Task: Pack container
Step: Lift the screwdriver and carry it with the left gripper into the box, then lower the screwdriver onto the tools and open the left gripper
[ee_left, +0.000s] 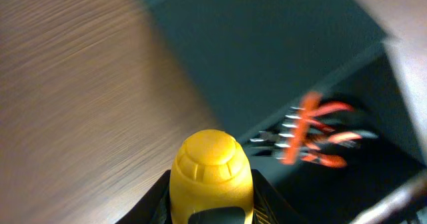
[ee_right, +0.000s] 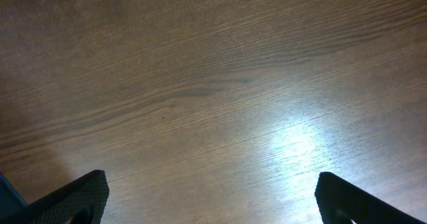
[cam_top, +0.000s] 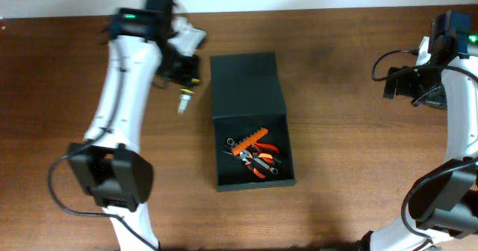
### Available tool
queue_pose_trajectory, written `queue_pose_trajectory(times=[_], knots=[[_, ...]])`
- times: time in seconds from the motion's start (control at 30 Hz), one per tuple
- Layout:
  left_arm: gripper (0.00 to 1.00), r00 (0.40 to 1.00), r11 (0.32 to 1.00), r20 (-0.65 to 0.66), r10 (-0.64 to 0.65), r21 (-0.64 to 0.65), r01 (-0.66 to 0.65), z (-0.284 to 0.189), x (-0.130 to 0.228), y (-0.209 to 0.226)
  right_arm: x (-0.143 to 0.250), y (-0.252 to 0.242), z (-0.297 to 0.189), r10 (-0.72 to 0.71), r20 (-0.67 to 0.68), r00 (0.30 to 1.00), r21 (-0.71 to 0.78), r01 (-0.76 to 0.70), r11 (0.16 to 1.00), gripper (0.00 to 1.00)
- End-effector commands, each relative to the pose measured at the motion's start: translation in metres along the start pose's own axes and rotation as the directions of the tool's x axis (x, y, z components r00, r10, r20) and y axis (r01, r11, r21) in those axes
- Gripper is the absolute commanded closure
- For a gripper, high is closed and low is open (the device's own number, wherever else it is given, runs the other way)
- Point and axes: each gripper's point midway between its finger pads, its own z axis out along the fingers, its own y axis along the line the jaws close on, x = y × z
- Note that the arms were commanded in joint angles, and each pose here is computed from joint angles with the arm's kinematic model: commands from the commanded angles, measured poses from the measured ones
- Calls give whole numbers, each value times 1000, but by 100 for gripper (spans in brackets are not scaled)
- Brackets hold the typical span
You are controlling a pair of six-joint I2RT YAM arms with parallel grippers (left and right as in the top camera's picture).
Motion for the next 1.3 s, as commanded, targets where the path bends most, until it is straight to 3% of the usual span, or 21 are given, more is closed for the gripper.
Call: queue_pose_trajectory(times=[0.0,0.17,0.33,0.8,0.93,1.1,1.27], knots=[[97,979,976,6,206,71,-206,4,-6,-67,-1,-1,-1,14,6,1000,1,-14,1000,1],[97,908,904,-25,418,116,-412,15,4,-132,-1,-1,-1,14,6,1000,1,-14,1000,1],[97,859,855,-55,509,151,-496,27,16,-163,-1,-1,-1,14,6,1000,1,-14,1000,1],[96,837,869,-250,487,233,-437,118,82,-145,-1,-1,-1,14,6,1000,1,-14,1000,1],[87,861,883,-219,459,221,-415,134,76,-146,-1,-1,-1,14,6,1000,1,-14,1000,1],[87,883,891,-178,435,227,-394,149,64,-150,-1,-1,-1,14,6,1000,1,-14,1000,1],[87,884,898,-219,414,256,-357,166,72,-150,-1,-1,-1,14,6,1000,1,-14,1000,1]])
